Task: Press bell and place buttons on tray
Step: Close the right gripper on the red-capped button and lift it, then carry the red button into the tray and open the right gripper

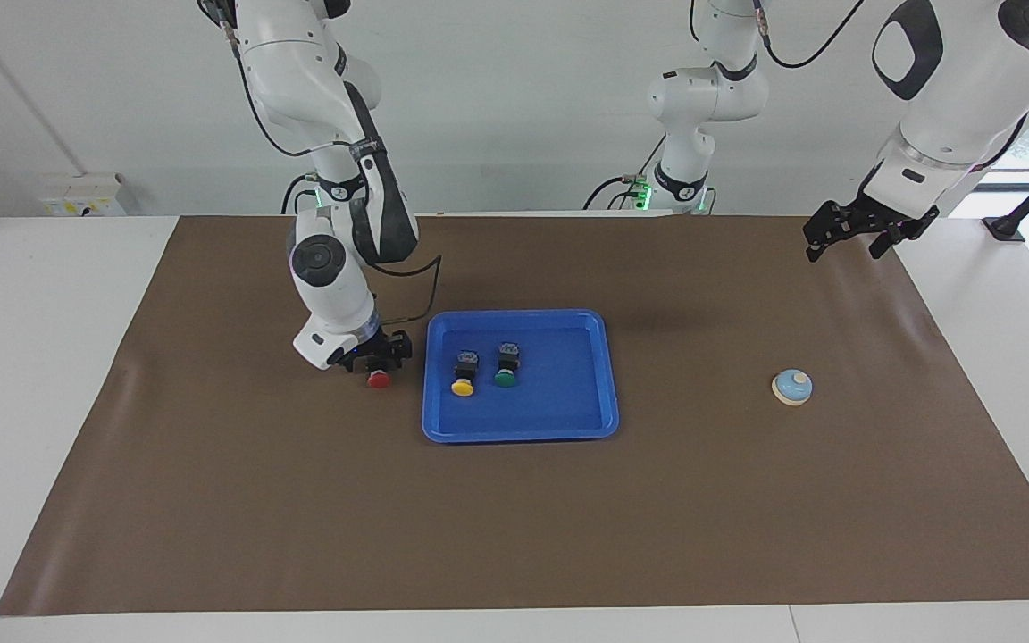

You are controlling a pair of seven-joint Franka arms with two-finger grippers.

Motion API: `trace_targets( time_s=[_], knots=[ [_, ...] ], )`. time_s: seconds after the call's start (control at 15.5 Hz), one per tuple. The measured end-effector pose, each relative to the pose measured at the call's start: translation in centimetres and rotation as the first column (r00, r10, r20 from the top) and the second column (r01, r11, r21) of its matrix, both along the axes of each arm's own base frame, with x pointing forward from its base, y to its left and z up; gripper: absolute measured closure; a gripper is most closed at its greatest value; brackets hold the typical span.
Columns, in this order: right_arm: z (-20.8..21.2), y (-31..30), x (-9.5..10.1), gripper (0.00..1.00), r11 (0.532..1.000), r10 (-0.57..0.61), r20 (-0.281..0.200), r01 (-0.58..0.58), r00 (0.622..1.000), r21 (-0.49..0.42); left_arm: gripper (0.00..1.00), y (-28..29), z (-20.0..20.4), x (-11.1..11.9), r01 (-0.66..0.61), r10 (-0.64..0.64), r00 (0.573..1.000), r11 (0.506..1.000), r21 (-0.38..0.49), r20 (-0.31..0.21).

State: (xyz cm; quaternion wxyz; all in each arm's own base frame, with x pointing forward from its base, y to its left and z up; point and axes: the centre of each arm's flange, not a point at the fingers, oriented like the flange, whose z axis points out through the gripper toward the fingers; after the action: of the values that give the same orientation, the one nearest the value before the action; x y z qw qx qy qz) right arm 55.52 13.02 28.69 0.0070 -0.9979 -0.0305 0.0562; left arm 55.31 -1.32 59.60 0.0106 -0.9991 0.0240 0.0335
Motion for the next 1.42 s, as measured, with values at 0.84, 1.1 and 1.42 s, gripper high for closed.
trace_targets(
  time_s=[0.84, 1.1, 1.42],
  knots=[
    [7.6, 4.5, 2.8, 0.59, 0.990, 0.141, 0.060, -0.142, 0.988, 0.024, 0.00, 0.0, 0.0, 0.0, 0.000, 0.000, 1.000, 1.000, 0.000, 0.000],
    [12.7, 12.8, 2.3, 0.59, 0.999, 0.042, 0.080, -0.044, 0.996, 0.030, 0.00, 0.0, 0.0, 0.0, 0.000, 0.000, 1.000, 1.000, 0.000, 0.000],
    [11.2, 23.5, 0.7, 0.59, 0.996, -0.085, 0.081, 0.082, 0.993, 0.031, 0.00, 0.0, 0.0, 0.0, 0.000, 0.000, 1.000, 1.000, 0.000, 0.000]
  ],
)
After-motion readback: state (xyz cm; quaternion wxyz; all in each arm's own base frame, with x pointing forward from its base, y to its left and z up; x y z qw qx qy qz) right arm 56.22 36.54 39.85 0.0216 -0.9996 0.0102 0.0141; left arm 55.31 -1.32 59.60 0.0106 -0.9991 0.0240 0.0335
